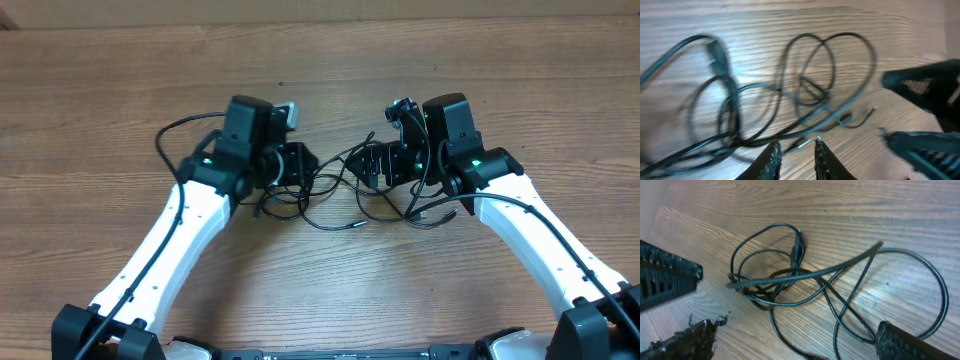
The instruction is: Untangle cables
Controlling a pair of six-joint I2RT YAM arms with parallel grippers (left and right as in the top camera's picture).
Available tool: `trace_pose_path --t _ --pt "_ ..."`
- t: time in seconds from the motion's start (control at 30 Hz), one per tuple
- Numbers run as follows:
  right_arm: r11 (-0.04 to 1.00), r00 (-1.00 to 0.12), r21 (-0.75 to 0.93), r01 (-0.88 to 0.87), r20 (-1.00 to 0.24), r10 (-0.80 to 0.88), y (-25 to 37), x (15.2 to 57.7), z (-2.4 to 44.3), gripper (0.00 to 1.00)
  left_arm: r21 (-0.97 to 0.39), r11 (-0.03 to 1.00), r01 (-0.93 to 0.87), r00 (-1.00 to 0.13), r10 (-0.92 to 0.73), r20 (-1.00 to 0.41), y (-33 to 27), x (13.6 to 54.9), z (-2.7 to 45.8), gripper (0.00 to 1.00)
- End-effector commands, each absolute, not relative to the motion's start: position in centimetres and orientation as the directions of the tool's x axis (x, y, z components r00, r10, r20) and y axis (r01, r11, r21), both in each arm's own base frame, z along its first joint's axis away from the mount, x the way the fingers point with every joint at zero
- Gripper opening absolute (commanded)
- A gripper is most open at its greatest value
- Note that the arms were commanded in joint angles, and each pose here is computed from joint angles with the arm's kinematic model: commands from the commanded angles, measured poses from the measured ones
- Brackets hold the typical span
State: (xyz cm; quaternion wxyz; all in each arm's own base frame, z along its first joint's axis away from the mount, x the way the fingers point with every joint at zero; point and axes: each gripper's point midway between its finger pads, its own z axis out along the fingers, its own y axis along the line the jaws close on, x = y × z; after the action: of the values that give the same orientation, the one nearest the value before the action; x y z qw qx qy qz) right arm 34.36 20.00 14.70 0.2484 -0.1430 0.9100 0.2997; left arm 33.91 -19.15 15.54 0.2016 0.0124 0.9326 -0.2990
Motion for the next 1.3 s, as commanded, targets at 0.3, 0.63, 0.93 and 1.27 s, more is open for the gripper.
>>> trace_pose_path --t 0.3,0.63,0.93,1.27 --pt "0.776 -0.836 0.478 -0.412 -0.537 -0.114 20.2 34.5 15.0 1.00 -0.349 0.921 -0.173 -0.928 -0.271 -0.254 -13.1 32.5 12.1 0.42" --pt "0.776 -0.836 0.477 -0.412 -0.537 -0.114 20.2 34.5 15.0 1.00 -0.316 0.905 -0.284 -0.923 -0.347 -0.165 -13.3 32.6 9.0 0.41" --pt "0.776 -0.836 0.477 -0.412 -0.537 -0.114 20.2 34.5 15.0 1.00 -0.360 0.891 -0.277 -0.926 -0.348 -0.149 -14.6 34.0 7.4 0.42" --pt "0.776 -0.836 0.477 -0.412 -0.536 -0.114 20.2 34.5 15.0 1.00 -0.313 0.902 -0.297 -0.910 -0.367 -0.193 -13.6 34.6 7.3 0.48"
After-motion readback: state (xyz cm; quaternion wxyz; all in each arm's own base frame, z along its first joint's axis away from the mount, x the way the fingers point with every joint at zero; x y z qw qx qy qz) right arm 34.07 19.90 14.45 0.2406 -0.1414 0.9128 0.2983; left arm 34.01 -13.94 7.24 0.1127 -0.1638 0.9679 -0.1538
